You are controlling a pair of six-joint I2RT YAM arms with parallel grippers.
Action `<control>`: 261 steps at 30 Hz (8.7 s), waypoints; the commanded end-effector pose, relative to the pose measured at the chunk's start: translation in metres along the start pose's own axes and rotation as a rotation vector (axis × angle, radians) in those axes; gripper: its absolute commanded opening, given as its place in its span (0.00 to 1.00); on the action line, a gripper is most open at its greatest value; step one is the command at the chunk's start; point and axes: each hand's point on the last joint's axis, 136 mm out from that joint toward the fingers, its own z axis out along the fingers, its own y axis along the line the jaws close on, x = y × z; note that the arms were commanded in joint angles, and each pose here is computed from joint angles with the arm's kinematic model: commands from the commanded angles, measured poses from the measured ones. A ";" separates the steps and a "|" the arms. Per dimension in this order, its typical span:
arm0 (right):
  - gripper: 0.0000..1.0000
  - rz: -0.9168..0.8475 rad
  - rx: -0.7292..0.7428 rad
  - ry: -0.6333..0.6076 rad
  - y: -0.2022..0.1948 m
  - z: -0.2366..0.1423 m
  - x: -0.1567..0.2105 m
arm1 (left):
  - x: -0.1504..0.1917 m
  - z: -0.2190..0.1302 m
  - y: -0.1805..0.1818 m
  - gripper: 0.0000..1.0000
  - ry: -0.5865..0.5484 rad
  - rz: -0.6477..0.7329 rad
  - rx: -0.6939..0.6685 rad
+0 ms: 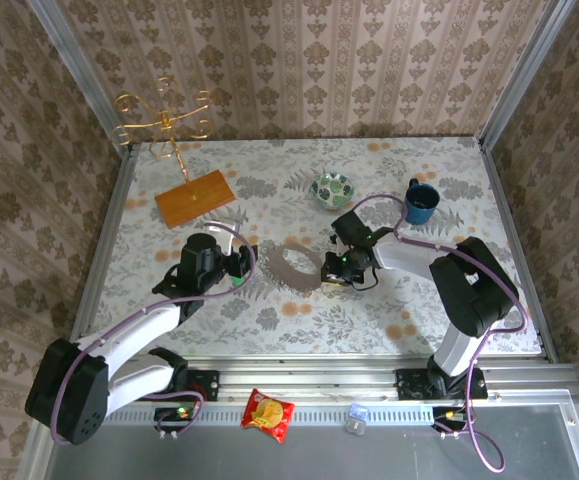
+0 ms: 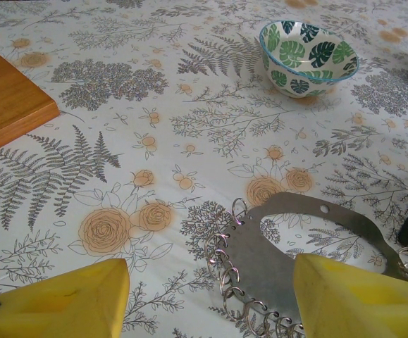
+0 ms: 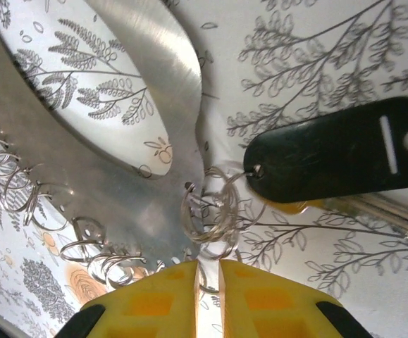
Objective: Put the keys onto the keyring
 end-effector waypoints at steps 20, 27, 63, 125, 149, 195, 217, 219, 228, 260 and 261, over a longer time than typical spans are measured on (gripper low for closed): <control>0.30 -0.570 0.392 0.010 0.009 -0.025 0.010 | -0.001 -0.005 0.003 0.63 -0.029 -0.002 -0.009; 0.31 -0.748 0.505 0.089 0.020 -0.006 0.023 | -0.001 -0.007 0.005 0.64 -0.027 0.000 -0.016; 0.12 -0.869 0.663 0.114 0.016 0.010 0.013 | -0.007 -0.010 0.009 0.62 -0.048 0.002 -0.038; 0.15 -0.551 0.223 0.272 0.028 0.019 0.041 | -0.010 -0.014 0.015 0.60 -0.066 0.001 -0.070; 0.00 -0.760 0.133 -0.051 0.075 -0.046 0.011 | -0.032 -0.028 -0.002 0.61 -0.127 0.129 0.009; 0.00 -1.325 -0.583 -0.610 0.177 -0.151 0.031 | -0.020 -0.070 -0.145 0.35 -0.294 0.573 0.844; 0.00 -1.376 -0.574 -0.520 0.179 -0.132 0.046 | -0.020 -0.073 -0.152 0.01 -0.310 0.565 0.879; 0.02 -1.372 -0.530 -0.516 0.174 -0.129 0.042 | -0.018 -0.072 -0.152 0.00 -0.313 0.577 0.872; 0.33 -1.444 -0.236 -0.521 0.135 -0.130 0.027 | -0.007 -0.062 -0.147 0.00 -0.281 0.698 0.759; 0.00 -1.580 -0.303 -0.460 0.144 -0.112 0.049 | 0.003 -0.062 -0.155 0.03 -0.250 0.733 0.772; 0.00 -1.578 -0.306 -0.462 0.145 -0.113 0.050 | 0.002 -0.061 -0.154 0.09 -0.250 0.727 0.763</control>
